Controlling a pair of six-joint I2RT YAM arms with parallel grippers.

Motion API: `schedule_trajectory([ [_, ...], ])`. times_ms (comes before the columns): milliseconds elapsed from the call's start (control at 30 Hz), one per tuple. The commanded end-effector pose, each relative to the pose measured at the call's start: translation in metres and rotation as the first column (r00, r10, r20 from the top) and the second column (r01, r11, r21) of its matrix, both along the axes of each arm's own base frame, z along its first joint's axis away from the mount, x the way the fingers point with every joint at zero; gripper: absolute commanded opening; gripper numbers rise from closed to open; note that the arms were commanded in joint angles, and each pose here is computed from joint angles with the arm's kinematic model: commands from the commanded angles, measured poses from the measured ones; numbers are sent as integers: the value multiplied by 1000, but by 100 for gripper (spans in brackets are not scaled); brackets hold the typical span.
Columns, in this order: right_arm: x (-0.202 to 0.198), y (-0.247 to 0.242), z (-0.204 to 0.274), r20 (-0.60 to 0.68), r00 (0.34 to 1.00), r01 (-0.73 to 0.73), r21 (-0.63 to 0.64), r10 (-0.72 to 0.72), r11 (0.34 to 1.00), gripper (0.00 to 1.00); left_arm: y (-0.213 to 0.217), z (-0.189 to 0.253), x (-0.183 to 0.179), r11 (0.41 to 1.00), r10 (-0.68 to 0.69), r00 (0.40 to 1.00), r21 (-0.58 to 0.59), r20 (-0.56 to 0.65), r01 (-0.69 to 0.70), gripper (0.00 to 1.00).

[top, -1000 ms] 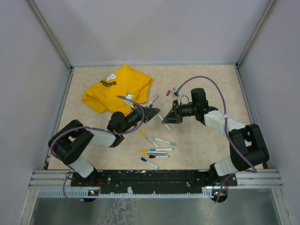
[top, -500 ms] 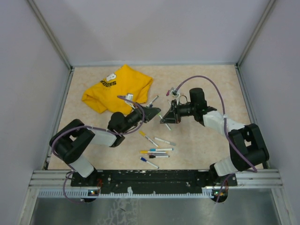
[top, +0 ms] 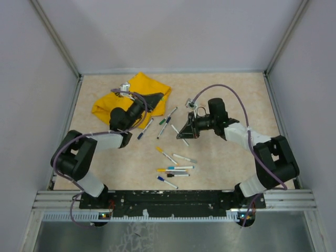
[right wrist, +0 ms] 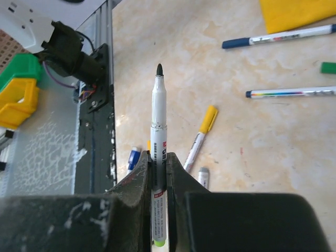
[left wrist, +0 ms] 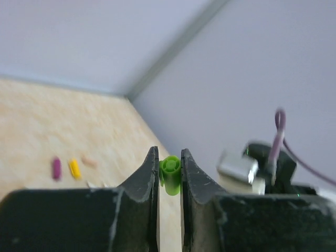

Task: Open the pen caps
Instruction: Open the pen cap from the pen, then place the pen at the center of the board.

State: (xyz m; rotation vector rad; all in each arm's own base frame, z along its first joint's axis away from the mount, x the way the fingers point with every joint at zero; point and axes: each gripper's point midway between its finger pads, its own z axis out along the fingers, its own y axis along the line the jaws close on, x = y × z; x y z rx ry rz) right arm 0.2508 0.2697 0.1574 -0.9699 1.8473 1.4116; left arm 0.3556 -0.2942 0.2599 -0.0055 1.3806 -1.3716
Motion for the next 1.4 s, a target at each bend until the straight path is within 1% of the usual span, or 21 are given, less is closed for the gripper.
schedule_trajectory([
  [0,-16,7,0,-39,996,-79,23,80,997,0,34,45,29,985,162,983,-73,82,-157,0],
  [100,-12,6,-1,-38,997,-60,11,60,998,0,42,50,32,980,190,977,-71,93,-184,0],
  [200,0,1,-3,-22,1000,0,-18,0,1000,0,50,43,28,978,207,973,-35,101,-204,0],
  [300,18,-13,-3,16,997,81,-49,-81,995,0,56,26,22,974,218,970,42,108,-224,0],
  [400,41,-33,-6,71,978,204,-88,-198,975,0,61,1,12,959,217,970,160,109,-233,0],
  [500,75,-64,-9,174,913,396,-159,-369,905,0,67,-35,6,917,219,972,322,85,-235,0],
  [567,96,-88,-11,240,844,527,-200,-480,826,0,73,-61,1,870,218,974,438,69,-226,0],
  [633,113,-110,-16,289,767,636,-226,-573,738,0,82,-84,-3,820,237,970,526,48,-226,0],
  [700,126,-130,-22,328,696,717,-253,-639,650,0,93,-99,-8,781,264,964,577,40,-238,0],
  [767,137,-147,-28,365,635,772,-282,-681,569,0,101,-107,-13,756,283,958,604,44,-251,0],
  [867,148,-167,-38,397,576,816,-338,-715,469,0,107,-115,-18,727,287,956,638,54,-254,0],
  [933,154,-179,-46,405,547,831,-371,-733,415,0,111,-122,-21,721,299,953,643,49,-259,0],
  [1033,158,-192,-61,396,525,836,-407,-753,368,0,111,-120,-23,726,297,953,635,55,-263,0],
  [1167,162,-205,-80,359,515,825,-455,-779,335,0,110,-122,-31,731,288,956,632,60,-260,0],
  [1367,163,-207,-103,308,537,789,-512,-785,339,0,114,-121,-34,734,301,951,618,76,-282,0],
])
